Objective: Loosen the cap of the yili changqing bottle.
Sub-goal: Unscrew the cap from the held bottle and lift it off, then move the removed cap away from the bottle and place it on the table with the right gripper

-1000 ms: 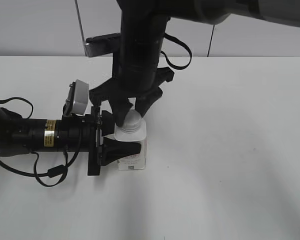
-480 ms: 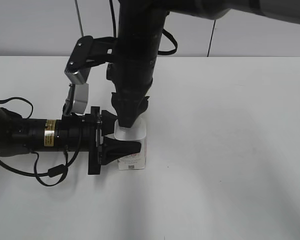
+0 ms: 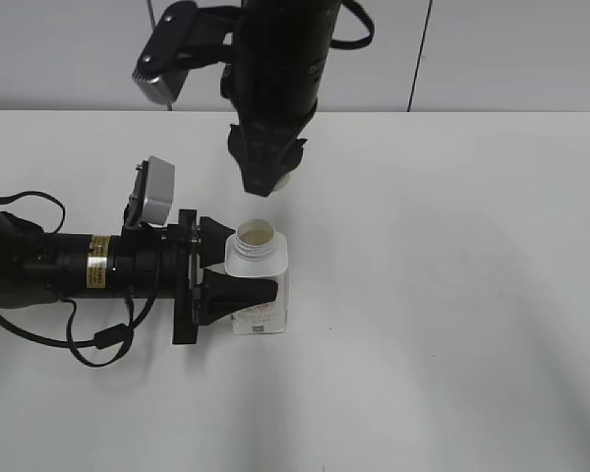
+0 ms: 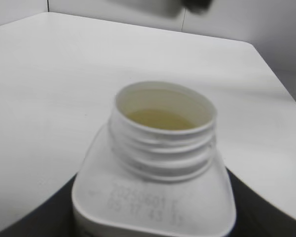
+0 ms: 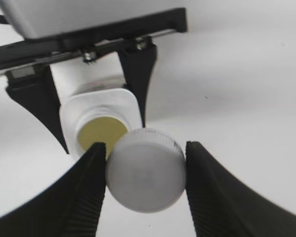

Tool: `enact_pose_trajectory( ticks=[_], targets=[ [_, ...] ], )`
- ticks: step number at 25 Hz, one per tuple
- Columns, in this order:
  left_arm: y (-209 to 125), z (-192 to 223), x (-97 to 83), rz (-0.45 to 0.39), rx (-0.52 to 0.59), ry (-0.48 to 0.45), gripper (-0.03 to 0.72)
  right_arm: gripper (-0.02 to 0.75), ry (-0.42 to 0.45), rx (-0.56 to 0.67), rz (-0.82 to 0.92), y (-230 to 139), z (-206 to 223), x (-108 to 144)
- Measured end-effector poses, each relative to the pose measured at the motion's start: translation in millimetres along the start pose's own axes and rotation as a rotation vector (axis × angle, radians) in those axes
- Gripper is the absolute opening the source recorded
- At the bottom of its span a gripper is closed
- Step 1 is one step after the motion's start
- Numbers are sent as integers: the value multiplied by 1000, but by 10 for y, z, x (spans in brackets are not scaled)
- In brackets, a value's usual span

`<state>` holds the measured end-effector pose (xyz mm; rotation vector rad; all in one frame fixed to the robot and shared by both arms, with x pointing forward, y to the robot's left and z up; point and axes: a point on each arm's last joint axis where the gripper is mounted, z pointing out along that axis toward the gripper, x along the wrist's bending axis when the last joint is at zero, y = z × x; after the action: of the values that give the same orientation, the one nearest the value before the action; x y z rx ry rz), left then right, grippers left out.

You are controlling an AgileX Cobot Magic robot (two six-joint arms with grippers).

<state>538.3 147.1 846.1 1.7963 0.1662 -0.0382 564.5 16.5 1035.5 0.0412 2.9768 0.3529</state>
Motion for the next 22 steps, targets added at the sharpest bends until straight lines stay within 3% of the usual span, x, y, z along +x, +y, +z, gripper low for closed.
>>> enact_pose_trajectory(
  ticks=[5,8,15,19,22],
  targets=[
    [1,0,2,0,-1,3,418,388,-140,47,302,-136,-223,-120],
    [2,0,5,-1,-2,5,418,388,-173,43,541,-257,-262,-228],
    [7,0,17,-7,-8,18,417,388,-110,104,844,-725,-126,-335],
    [12,1,24,-13,-13,27,416,388,-59,184,975,-1047,0,-224],
    [15,5,27,-15,-15,32,416,388,-36,168,1030,-1200,150,-104]
  ],
)
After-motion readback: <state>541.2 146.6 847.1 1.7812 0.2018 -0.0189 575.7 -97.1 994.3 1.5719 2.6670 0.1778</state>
